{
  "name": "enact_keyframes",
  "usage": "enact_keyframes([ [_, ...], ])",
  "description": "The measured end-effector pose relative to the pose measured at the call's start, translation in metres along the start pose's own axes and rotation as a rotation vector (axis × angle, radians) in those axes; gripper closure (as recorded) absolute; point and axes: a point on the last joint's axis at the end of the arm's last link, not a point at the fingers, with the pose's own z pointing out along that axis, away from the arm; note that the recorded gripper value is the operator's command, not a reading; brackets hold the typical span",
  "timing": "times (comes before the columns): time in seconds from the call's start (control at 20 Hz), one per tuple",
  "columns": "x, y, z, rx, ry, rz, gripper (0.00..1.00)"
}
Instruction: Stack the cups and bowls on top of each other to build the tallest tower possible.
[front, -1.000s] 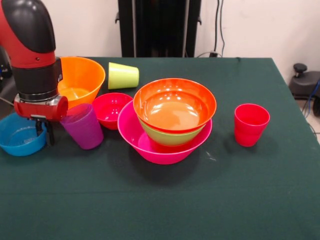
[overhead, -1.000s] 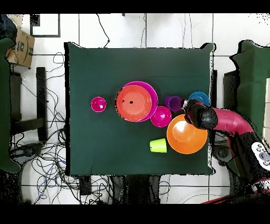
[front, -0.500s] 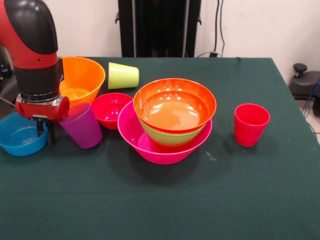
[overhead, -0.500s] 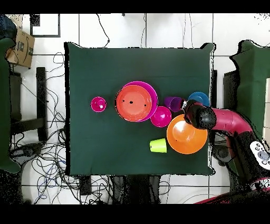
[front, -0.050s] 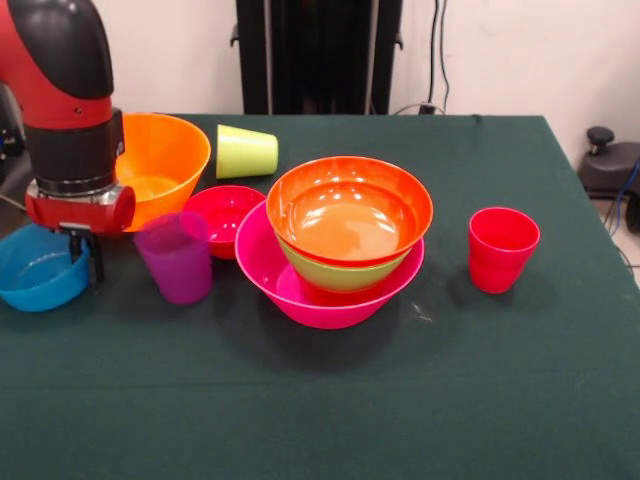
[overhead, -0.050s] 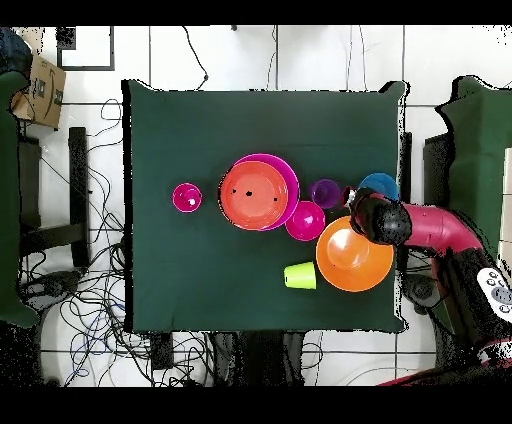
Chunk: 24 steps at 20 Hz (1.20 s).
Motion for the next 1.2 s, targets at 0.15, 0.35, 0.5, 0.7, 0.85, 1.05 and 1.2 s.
enact_keyframes([
  [0.15,-0.008,-0.001,-0.020,0.011,-0.013,-0.004,1.00],
  [0.35,-0.024,0.000,-0.053,0.028,-0.030,-0.002,1.00],
  [0.5,-0.038,0.003,-0.080,0.044,-0.038,0.001,1.00],
  [0.7,-0.049,0.009,-0.101,0.053,-0.041,0.003,1.00],
  [0.85,-0.058,0.017,-0.122,0.057,-0.043,0.007,1.00],
  [1.05,-0.065,0.032,-0.148,0.061,-0.031,0.009,1.00],
  [1.2,-0.068,0.047,-0.169,0.061,-0.022,0.005,1.00],
])
